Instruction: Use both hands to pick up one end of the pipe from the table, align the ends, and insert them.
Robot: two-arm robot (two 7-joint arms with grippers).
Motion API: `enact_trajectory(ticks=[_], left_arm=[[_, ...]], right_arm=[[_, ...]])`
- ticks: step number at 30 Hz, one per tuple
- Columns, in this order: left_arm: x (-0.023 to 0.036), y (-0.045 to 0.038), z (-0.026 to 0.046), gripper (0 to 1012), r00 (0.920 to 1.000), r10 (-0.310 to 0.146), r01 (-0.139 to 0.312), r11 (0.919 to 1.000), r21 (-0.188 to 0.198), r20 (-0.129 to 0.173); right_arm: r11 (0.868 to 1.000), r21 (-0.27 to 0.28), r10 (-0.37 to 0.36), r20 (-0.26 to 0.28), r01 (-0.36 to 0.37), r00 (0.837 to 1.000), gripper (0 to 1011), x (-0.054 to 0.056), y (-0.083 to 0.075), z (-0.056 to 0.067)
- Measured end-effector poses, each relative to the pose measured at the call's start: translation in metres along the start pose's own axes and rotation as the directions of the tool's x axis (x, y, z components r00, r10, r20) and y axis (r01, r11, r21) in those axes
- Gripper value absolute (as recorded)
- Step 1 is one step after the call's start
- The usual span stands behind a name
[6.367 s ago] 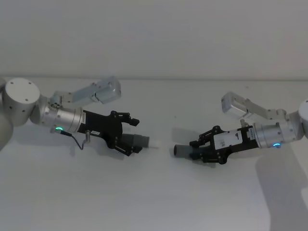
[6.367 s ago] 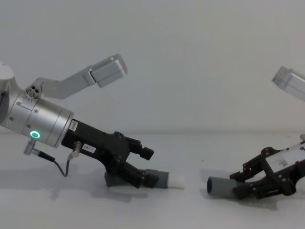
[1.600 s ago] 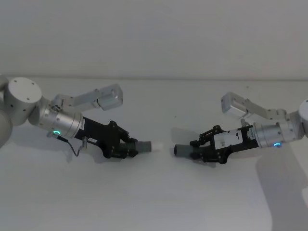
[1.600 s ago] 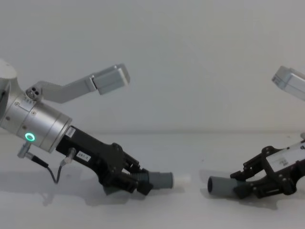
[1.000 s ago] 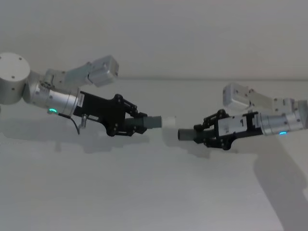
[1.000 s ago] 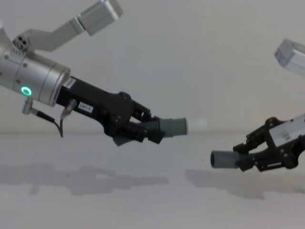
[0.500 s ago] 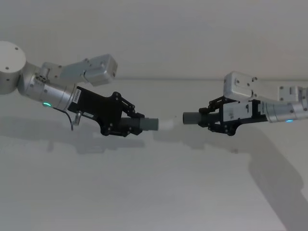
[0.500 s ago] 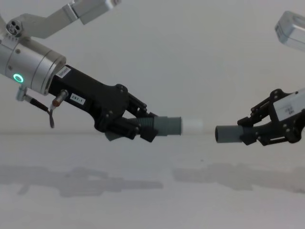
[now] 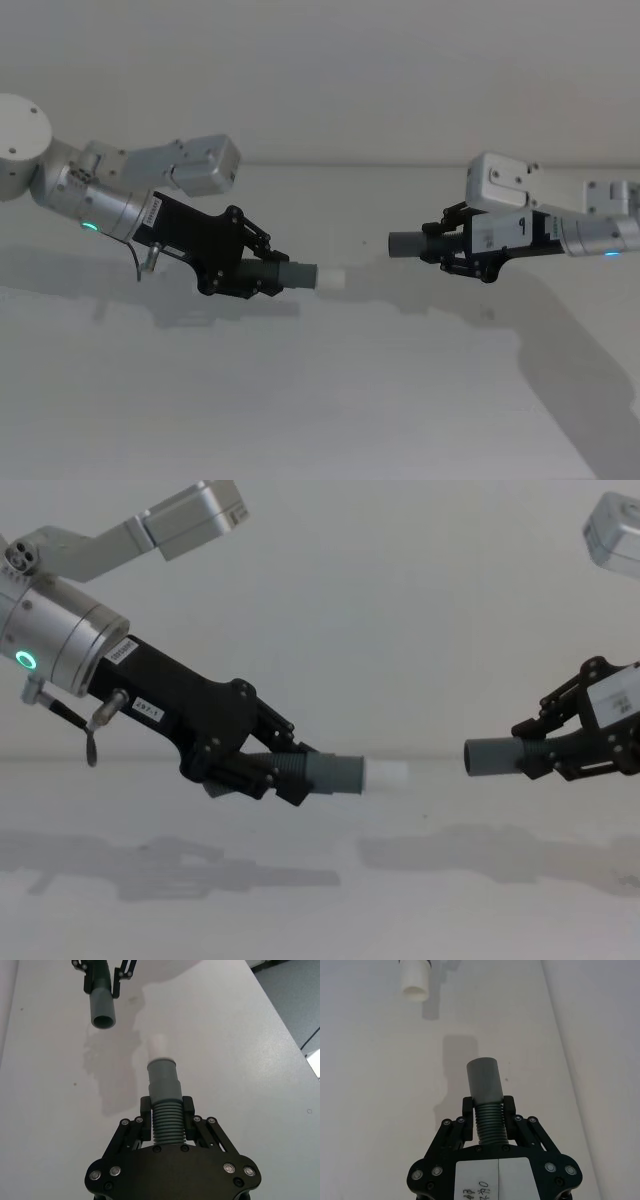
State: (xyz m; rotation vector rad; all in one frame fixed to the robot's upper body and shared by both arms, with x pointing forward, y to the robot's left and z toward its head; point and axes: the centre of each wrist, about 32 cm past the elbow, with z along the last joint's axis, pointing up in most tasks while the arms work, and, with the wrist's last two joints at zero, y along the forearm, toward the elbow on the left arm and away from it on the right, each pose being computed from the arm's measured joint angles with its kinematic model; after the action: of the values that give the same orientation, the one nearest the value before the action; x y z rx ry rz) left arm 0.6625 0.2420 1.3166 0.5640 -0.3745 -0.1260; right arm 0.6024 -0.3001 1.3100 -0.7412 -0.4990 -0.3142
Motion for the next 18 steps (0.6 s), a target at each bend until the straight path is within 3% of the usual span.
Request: enact_trajectory(ticks=[18], left_arm=[[-0.0012,0.0001,-0.0023,347,1.0,-0.008,0.008,0.9999,0.014,0.003]], right_arm=[[1.0,-0.024,-0.015,-0.02,0.014,1.0,337,-0.02,-0.011,0.023]])
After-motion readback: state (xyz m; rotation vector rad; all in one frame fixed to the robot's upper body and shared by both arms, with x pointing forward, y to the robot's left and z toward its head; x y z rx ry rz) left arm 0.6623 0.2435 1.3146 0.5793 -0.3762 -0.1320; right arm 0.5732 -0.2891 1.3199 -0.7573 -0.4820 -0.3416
